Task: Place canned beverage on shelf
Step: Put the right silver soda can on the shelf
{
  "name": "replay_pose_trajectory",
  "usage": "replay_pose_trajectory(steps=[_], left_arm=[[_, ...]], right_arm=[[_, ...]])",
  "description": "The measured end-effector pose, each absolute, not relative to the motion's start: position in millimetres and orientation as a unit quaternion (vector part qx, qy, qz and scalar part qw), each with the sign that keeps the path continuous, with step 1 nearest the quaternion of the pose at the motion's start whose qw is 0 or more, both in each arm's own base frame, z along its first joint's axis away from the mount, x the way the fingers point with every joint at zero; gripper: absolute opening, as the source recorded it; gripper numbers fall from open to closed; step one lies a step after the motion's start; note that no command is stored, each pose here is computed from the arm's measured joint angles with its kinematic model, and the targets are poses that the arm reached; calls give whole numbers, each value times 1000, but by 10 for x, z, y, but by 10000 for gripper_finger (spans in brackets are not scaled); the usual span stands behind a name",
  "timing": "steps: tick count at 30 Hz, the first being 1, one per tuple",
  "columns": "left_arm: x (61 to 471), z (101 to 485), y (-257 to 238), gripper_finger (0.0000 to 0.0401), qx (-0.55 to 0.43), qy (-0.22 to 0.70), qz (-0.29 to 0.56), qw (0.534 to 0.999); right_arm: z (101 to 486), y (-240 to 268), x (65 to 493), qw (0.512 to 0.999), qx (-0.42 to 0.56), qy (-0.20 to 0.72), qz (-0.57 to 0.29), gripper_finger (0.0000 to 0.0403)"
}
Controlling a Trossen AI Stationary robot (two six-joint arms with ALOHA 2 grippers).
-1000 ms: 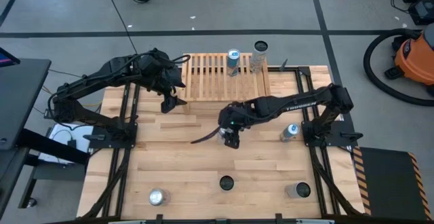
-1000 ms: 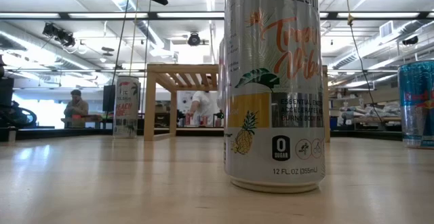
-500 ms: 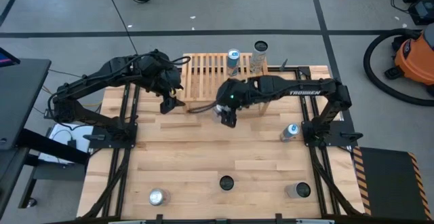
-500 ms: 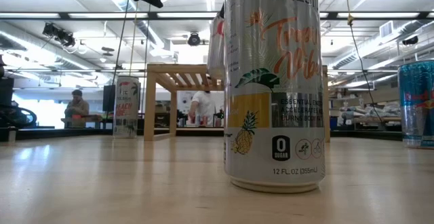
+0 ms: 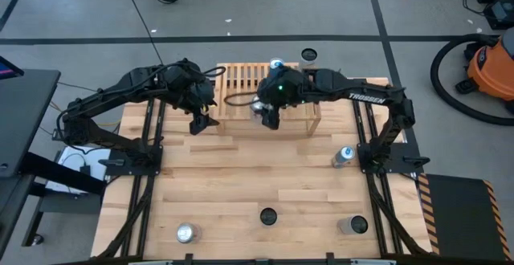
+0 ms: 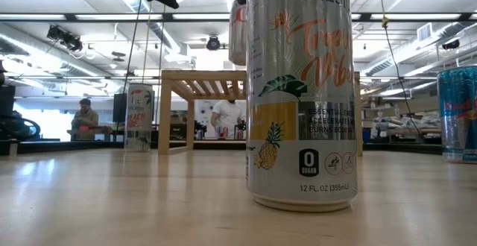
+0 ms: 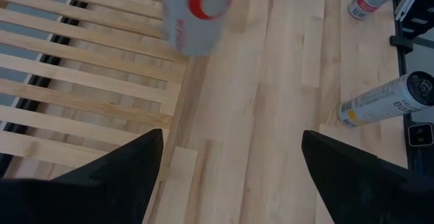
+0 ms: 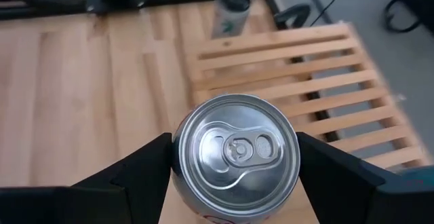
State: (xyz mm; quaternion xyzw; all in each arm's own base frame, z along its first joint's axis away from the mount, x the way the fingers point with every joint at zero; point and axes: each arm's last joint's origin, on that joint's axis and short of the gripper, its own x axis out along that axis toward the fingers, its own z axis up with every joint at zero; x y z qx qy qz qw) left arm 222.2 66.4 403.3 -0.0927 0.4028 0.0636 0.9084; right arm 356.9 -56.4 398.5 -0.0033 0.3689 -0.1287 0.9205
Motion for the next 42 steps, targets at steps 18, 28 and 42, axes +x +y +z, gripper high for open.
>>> replay_pose_trajectory(steps=[18, 28, 42], left_arm=[[2221, 4034, 663, 355, -91, 403, 63, 909], [2220, 4034, 663, 355, -91, 403, 63, 908], [2220, 4034, 663, 355, -83, 404, 59, 909]], right_arm=[[3861, -1076, 3653, 923, 24, 359, -138, 291], [3830, -1099, 3684, 919, 9, 363, -155, 292], [3830, -1107, 3681, 918, -1, 365, -156, 309]])
